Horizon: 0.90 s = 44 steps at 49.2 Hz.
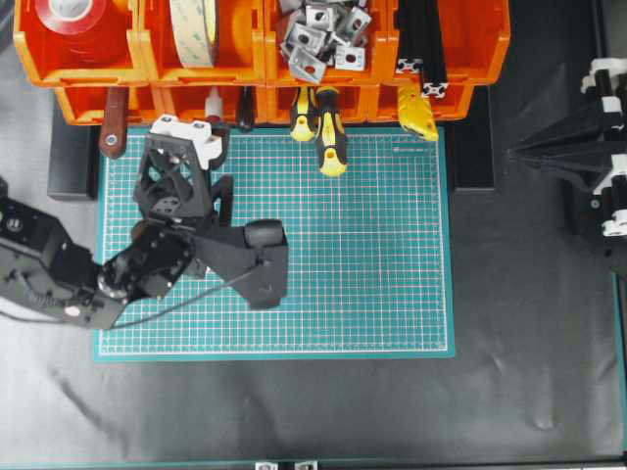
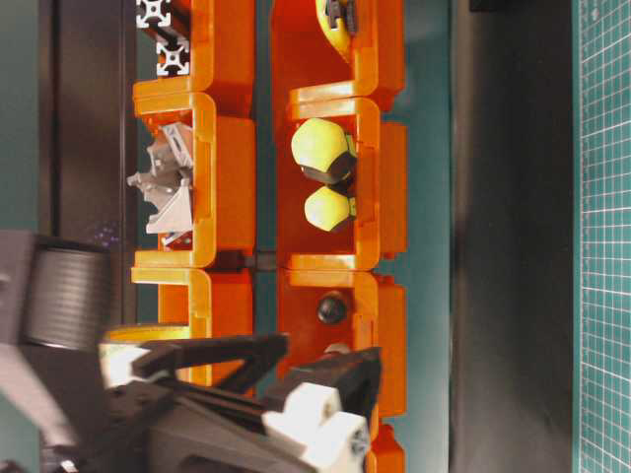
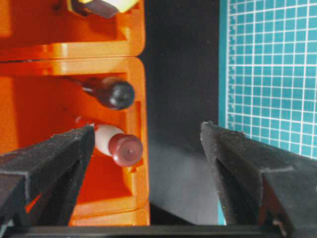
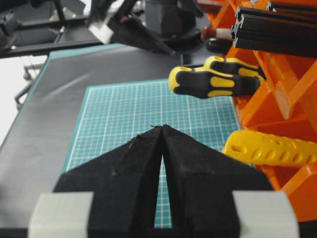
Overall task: Pick red screwdriver from container rack with left arm.
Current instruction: 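Lower the open left gripper around the screwdriver's dark red handle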
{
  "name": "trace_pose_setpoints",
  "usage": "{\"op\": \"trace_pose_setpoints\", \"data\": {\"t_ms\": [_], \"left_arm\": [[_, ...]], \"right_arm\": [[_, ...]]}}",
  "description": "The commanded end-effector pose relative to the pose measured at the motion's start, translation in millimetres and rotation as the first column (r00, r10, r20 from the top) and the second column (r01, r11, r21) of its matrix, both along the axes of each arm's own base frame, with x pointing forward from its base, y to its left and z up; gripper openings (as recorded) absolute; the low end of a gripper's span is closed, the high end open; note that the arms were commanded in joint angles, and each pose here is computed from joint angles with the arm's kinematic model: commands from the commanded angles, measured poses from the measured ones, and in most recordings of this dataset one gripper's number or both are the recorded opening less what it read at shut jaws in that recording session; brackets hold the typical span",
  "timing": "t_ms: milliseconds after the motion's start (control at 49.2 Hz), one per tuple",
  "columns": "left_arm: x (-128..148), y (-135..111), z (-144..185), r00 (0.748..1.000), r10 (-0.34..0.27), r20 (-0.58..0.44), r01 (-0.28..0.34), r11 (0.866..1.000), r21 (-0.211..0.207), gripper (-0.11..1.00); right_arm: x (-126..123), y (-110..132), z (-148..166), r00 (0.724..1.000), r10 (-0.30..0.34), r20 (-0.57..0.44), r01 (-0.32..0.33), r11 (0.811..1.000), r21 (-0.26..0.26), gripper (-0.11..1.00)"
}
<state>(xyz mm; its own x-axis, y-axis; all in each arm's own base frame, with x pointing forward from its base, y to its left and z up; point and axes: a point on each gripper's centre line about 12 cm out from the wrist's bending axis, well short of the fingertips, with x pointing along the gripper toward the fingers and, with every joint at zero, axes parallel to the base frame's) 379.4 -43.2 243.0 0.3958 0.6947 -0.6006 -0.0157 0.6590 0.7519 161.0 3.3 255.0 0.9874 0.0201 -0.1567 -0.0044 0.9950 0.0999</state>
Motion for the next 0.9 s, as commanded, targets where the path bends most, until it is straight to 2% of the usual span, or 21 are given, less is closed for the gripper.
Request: {"op": "trace_pose_setpoints", "data": {"t_ms": [0,285,875], "left_arm": [[-5.1,10.7,13.0,0.999,0.005,0.047,-0.004,1.0,-0.022,0.86],[-8.8,25.5,12.4,0.995,0.062,0.078,-0.059,0.997,-0.045,0.85],[-9.6,25.3,10.9,0.995,0.06,0.081,-0.056,0.997,-0.052,0.82]], "right_arm": [[-0.8,1.2,5.4,1.0,0.008,0.008,-0.008,1.0,0.0,0.0],[-7.3,2.7,2.2,1.0,0.019,-0.025,-0.019,1.0,0.001,0.0],[-9.7,5.2,5.4,0.999,0.034,-0.011,-0.034,0.999,0.01,0.0]]}}
